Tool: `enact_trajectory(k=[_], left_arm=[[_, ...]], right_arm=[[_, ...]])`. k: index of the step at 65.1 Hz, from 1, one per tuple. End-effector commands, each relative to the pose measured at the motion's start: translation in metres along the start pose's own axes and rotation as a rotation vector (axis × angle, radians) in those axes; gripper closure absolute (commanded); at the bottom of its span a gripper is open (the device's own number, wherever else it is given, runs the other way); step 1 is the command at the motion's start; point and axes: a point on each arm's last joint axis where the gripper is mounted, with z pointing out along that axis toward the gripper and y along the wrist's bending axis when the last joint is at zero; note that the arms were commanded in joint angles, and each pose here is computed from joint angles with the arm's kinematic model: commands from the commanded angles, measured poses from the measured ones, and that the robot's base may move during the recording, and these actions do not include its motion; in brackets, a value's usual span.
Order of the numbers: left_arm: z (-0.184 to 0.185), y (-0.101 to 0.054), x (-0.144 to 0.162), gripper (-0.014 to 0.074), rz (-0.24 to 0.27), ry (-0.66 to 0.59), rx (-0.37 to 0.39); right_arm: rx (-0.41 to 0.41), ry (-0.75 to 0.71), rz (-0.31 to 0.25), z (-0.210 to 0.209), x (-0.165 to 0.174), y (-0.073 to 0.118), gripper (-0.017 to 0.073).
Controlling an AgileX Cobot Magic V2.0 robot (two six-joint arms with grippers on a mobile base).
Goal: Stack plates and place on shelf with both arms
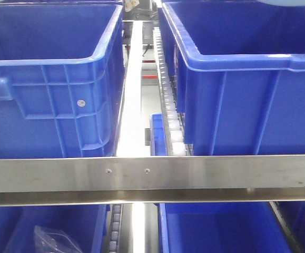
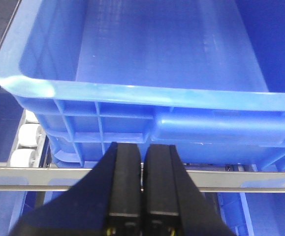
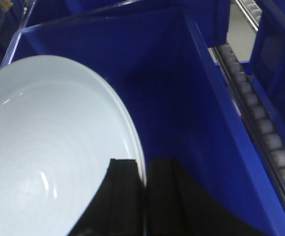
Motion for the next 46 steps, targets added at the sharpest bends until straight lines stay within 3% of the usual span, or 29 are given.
enact_trajectory(k=[1,12,16,21,26,38,46], left_arm=[[-0.002,-0.002,-0.016,0.0512,-0.008,-0.106,0.013],[-0.002,-0.002,-0.016,0.0512,-0.008,-0.106,0.013],[-0.002,-0.002,-0.016,0.0512,-0.008,-0.106,0.013],[-0.002,-0.002,-0.016,0.0512,-0.008,-0.106,0.013],[-0.002,-0.002,-0.016,0.0512,-0.008,-0.106,0.013],[-0.002,-0.002,-0.016,0.0512,-0.008,-0.106,0.013],[-0.002,-0.002,-0.016,0.0512,-0.008,-0.106,0.013]], right_arm=[[-0.024,-0.127,-0.005,0.016,-0.024,0.003,0.0503],[-0.022,-0.084,-0.012,0.062,-0.011,0.002,0.0466],[-0.022,-0.069,-0.013,0.074,-0.004,0.002,0.0319],[-0.02,-0.053,-0.014,0.081,0.0,0.001,0.0071],[-0.019,-0.049,-0.014,0.081,0.001,0.001,-0.0045],[-0.009,-0.024,-0.013,0.065,0.0,0.0,-0.0003],[-0.012,-0.047,-0.013,0.031,0.007,-0.002,0.012]])
